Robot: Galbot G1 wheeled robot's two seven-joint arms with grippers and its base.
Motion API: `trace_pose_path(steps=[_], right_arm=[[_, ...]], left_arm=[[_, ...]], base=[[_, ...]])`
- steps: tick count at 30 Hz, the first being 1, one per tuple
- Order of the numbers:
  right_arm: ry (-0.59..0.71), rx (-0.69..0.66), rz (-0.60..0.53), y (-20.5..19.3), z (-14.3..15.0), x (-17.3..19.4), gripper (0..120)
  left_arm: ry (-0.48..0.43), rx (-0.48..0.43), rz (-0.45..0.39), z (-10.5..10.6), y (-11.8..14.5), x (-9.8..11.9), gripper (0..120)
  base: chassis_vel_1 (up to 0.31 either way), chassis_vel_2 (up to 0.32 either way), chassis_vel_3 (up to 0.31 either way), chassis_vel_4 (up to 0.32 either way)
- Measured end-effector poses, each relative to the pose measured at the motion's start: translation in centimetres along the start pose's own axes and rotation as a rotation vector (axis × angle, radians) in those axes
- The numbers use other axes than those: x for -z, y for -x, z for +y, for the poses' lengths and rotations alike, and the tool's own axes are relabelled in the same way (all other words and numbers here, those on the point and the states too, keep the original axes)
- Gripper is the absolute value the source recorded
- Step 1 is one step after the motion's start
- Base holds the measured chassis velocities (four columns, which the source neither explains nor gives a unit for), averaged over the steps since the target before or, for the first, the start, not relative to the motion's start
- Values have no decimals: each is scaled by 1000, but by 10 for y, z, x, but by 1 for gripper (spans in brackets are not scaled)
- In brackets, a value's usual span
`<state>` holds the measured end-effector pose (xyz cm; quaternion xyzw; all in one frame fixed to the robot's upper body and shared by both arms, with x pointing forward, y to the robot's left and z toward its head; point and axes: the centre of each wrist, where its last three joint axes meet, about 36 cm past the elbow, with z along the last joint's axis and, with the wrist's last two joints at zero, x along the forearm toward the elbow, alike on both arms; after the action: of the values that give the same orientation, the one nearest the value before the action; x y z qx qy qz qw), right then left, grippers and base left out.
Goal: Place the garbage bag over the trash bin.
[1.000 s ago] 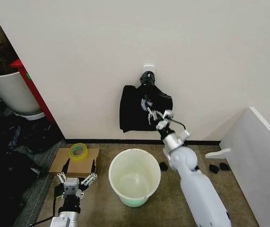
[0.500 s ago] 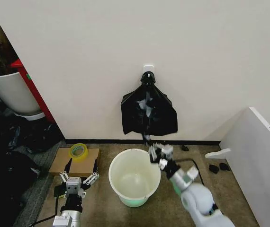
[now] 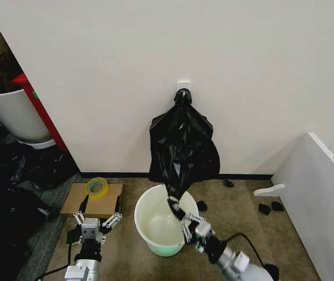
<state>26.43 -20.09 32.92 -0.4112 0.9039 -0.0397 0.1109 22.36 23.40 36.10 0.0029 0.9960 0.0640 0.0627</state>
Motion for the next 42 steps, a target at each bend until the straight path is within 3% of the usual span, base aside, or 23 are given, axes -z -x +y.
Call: trace_pose_path(steps=[19,25,33,42], right_arm=[[-116,84,-12,-18,31,-10,0],[-152,-30,-40,2,7,-4,0],[-198,-189,-33,13,-22,7,0],[-231,-272,-24,30,-29,12,0]], left_arm=[[0,-4,-2,-2,-2,1,100],[-23,-20,-33,-3,7,10,100],[-60,-185,-91,6,39,49,100],[2,-449,-102,21,81,101,100]], base=[[0,0,0,0],[0,0,0,0],[0,0,0,0],[0,0,0,0]])
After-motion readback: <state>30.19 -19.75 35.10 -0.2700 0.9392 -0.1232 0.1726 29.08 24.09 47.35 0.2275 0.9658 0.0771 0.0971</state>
